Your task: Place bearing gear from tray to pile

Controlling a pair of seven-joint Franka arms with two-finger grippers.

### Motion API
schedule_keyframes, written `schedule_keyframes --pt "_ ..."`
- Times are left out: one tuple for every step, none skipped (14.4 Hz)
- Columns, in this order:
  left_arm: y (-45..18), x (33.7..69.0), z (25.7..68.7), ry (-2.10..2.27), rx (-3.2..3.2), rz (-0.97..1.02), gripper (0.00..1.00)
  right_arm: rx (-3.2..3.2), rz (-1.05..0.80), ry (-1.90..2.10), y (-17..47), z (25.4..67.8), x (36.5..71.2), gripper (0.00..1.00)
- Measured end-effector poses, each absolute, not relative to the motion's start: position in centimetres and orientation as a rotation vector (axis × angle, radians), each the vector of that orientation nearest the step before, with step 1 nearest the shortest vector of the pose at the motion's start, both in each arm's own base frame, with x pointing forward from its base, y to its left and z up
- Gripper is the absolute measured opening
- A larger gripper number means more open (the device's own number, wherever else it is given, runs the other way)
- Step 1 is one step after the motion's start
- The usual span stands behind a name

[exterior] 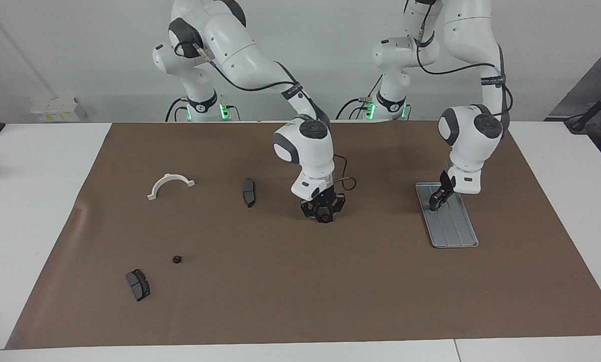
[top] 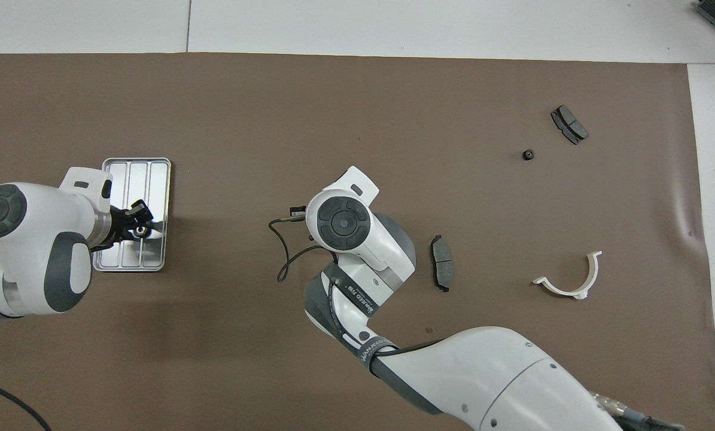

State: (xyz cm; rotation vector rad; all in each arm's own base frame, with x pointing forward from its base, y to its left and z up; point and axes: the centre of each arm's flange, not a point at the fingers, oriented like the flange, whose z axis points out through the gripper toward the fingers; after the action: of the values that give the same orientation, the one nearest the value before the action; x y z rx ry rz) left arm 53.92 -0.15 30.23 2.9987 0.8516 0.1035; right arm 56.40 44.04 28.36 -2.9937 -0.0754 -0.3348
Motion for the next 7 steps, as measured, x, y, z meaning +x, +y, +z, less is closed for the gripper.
schedule_keyframes --pt "-0.1 53.9 30.2 0.852 2.999 0.103 0.43 -3.009 -0.326 -0.103 43.9 28.4 56.5 0.39" --pt "-0.1 53.9 30.2 0.851 2.999 0.104 0.37 -3.037 -0.306 -0.138 43.4 28.6 56.9 0.39" --pt "-0.1 53.9 30.2 0.85 2.999 0.105 0.35 -3.06 -0.288 -0.174 42.8 29.1 57.4 0.37" --pt "-0.1 53.9 30.2 0.849 2.999 0.105 0.35 -3.092 -0.264 -0.21 41.7 29.3 58.2 0.35" --pt "-0.1 54.0 30.3 0.848 2.999 0.107 0.35 -3.115 -0.248 -0.24 40.1 29.4 59.2 0.35" --pt "-0.1 54.1 30.5 0.845 2.999 0.109 0.35 -3.129 -0.235 -0.271 38.0 29.4 60.5 0.35" --pt "-0.1 54.5 31.0 0.841 3.0 0.111 0.35 -3.141 -0.223 -0.299 35.7 29.6 61.8 0.35"
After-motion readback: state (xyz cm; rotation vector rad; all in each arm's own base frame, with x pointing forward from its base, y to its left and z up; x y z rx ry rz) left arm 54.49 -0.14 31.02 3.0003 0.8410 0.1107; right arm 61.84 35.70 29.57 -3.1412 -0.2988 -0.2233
